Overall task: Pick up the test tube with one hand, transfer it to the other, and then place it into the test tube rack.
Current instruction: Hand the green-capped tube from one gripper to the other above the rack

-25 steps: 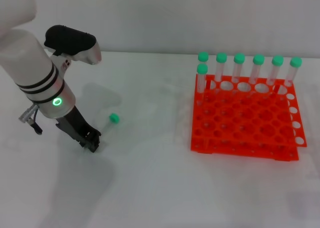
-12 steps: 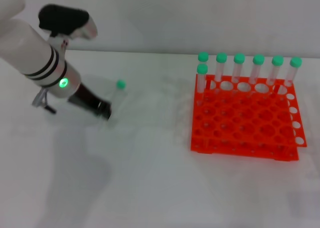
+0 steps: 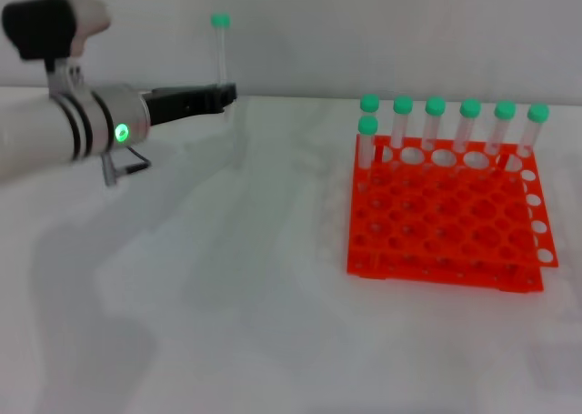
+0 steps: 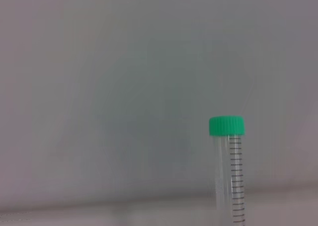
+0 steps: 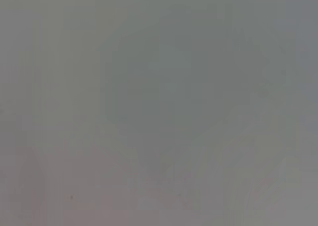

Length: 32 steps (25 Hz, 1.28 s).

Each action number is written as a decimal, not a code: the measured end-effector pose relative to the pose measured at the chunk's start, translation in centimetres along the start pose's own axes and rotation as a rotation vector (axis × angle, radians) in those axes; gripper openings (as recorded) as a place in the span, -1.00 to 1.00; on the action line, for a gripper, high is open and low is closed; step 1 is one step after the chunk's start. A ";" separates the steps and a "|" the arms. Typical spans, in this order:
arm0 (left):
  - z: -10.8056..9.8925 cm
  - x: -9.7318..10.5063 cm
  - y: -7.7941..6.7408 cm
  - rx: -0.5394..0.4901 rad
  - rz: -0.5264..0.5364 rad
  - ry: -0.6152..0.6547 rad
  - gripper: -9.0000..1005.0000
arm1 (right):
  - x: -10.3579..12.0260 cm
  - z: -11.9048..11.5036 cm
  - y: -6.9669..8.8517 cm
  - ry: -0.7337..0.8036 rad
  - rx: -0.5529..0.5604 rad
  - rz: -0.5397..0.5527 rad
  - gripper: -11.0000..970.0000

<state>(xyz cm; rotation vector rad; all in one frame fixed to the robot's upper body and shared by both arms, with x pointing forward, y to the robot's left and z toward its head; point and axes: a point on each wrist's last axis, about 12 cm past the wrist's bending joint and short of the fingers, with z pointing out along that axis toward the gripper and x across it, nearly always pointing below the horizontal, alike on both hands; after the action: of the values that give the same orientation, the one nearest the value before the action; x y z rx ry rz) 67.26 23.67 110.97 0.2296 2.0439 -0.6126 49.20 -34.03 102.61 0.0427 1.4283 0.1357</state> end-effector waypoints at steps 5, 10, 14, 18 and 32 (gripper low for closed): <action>-1.7 4.5 -0.9 0.081 0.004 -0.333 -0.61 | 0.0 0.1 -0.1 -0.001 0.011 0.002 0.80; -2.6 9.4 -5.5 0.187 0.094 -0.465 -0.61 | 0.0 0.2 -0.2 -0.002 0.016 0.022 0.80; -2.3 12.0 -10.3 0.330 0.220 -0.431 -0.61 | -0.7 0.3 -0.6 -0.023 -0.038 0.137 0.80; -1.8 13.0 -13.4 0.466 0.326 -0.372 -0.61 | -2.6 0.2 -2.6 -0.011 -0.176 0.232 0.80; 0.0 13.2 -14.8 0.534 0.496 -0.193 -0.60 | -8.4 2.7 -3.2 0.219 -0.780 0.203 0.80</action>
<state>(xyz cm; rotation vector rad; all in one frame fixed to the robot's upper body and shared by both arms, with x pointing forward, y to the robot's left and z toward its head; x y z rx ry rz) 54.47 9.87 104.67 0.9221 1.5206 -0.8121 50.98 -38.09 110.91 -0.4815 1.5012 0.8764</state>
